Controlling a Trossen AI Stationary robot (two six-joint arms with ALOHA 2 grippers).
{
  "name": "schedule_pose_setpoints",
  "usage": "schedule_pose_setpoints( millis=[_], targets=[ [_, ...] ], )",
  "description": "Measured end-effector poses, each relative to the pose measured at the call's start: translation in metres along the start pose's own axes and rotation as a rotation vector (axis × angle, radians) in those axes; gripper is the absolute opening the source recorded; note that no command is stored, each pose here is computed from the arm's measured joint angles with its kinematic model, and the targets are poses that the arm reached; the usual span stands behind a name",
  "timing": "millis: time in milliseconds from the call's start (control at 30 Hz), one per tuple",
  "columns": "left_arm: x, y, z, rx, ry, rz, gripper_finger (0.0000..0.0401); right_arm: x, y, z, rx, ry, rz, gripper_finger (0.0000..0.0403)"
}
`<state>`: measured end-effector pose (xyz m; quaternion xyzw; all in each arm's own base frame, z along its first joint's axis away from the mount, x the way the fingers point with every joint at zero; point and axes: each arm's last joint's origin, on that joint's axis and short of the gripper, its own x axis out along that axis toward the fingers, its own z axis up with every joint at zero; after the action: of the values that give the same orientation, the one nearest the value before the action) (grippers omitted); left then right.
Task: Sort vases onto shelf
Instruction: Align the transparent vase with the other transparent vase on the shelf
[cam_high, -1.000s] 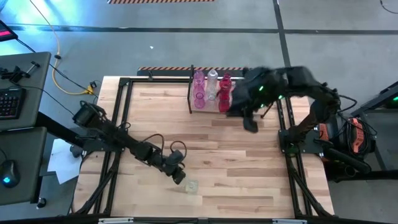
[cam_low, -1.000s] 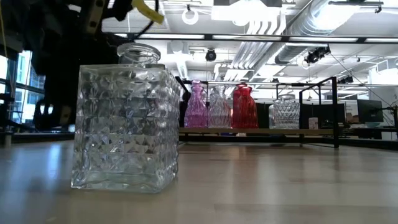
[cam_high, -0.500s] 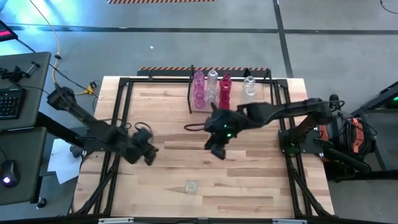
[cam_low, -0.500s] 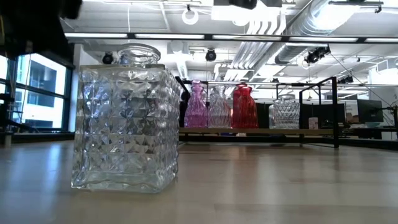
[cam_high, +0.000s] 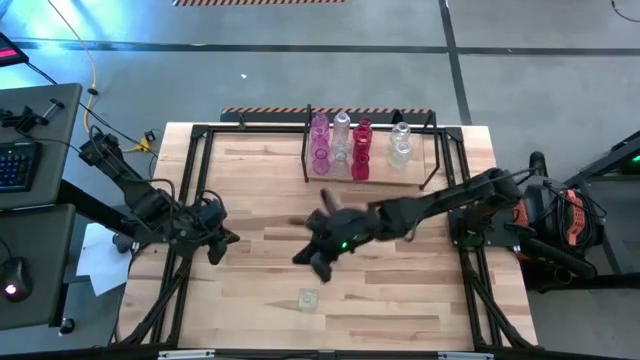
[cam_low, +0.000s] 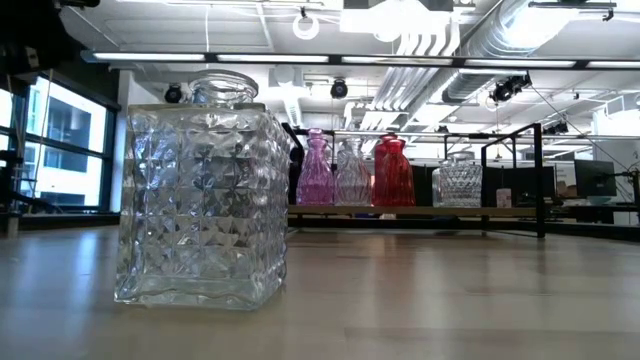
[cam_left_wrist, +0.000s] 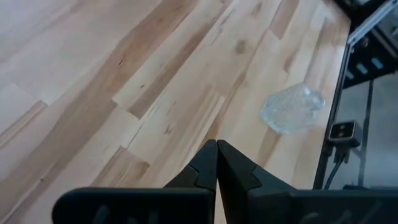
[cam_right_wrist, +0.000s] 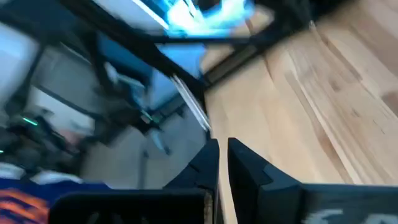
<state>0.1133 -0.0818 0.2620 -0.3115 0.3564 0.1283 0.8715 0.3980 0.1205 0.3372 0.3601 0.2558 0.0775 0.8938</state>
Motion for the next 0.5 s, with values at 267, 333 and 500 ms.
schedule_pose_setpoints(
  millis=[267, 333, 500],
  targets=[
    [0.000, 0.002, -0.001, 0.026, 0.017, 0.013, 0.0000, 0.050, 0.007, -0.029, -0.184, 0.363, -0.306, 0.0016],
    [0.000, 0.002, -0.001, 0.026, 0.014, 0.013, 0.0000, 0.059, 0.007, -0.035, -0.247, 0.435, -0.327, 0.0016],
    [0.000, 0.002, -0.001, 0.026, 0.015, 0.013, 0.0000, 0.082, 0.008, -0.052, -0.283, 0.583, -0.261, 0.0016]
  ],
)
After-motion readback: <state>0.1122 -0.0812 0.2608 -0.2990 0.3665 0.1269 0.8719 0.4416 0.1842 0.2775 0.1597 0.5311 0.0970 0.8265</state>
